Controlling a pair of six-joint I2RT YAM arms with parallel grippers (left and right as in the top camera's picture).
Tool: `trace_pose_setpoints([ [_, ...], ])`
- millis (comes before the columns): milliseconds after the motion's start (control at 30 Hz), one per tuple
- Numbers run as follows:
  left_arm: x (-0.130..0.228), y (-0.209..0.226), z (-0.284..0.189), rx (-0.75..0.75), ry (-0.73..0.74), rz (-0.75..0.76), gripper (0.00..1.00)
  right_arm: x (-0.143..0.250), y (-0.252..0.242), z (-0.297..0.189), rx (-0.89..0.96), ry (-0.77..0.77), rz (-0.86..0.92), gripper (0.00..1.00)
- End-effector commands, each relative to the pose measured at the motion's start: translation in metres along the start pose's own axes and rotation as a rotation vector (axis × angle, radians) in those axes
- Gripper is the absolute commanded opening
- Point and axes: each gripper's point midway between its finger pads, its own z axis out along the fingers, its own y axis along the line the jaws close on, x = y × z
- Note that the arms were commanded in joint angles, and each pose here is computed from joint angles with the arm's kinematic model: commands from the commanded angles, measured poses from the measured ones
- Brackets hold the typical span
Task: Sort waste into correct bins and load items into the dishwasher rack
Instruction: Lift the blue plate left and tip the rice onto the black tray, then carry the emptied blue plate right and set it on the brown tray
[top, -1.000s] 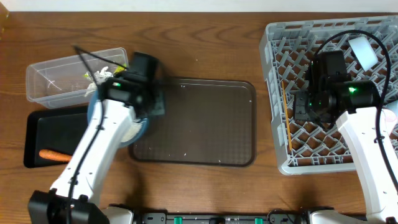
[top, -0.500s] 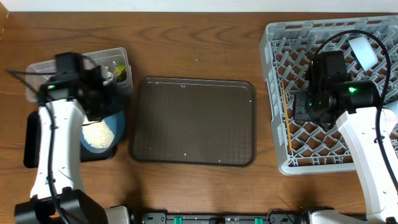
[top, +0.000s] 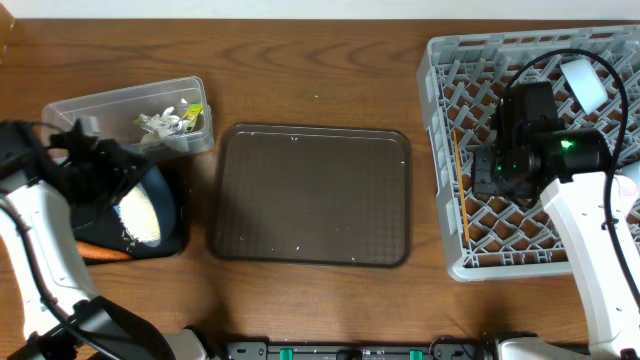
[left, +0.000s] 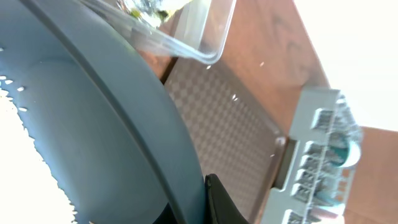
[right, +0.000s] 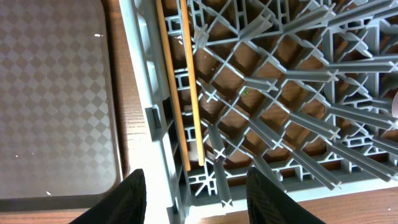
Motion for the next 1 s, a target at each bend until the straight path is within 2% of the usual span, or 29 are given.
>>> trace_pose_setpoints([
  [0, -0.008, -0.020, -0.017, 0.146, -0.041, 0.029, 0.06, -0.001, -0.005, 0.000, 0.014, 0.001, 0.011, 0.46],
  [567, -0.022, -0.008, -0.030, 0.377, -0.081, -0.086, 0.06, 0.002, -0.006, 0.000, 0.017, 0.013, 0.010, 0.46],
  [700, -0.025, 0.001, -0.038, 0.389, -0.108, -0.123, 0.06, 0.002, -0.006, 0.000, 0.017, 0.012, 0.011, 0.46],
  [833, -0.026, -0.009, -0.049, 0.477, -0.120, -0.122, 0.06, 0.002, -0.006, 0.000, 0.017, 0.012, 0.011, 0.46],
  [967, -0.022, -0.009, -0.050, 0.482, -0.114, -0.122, 0.06, 0.002, -0.006, 0.000, 0.017, 0.012, 0.011, 0.46],
])
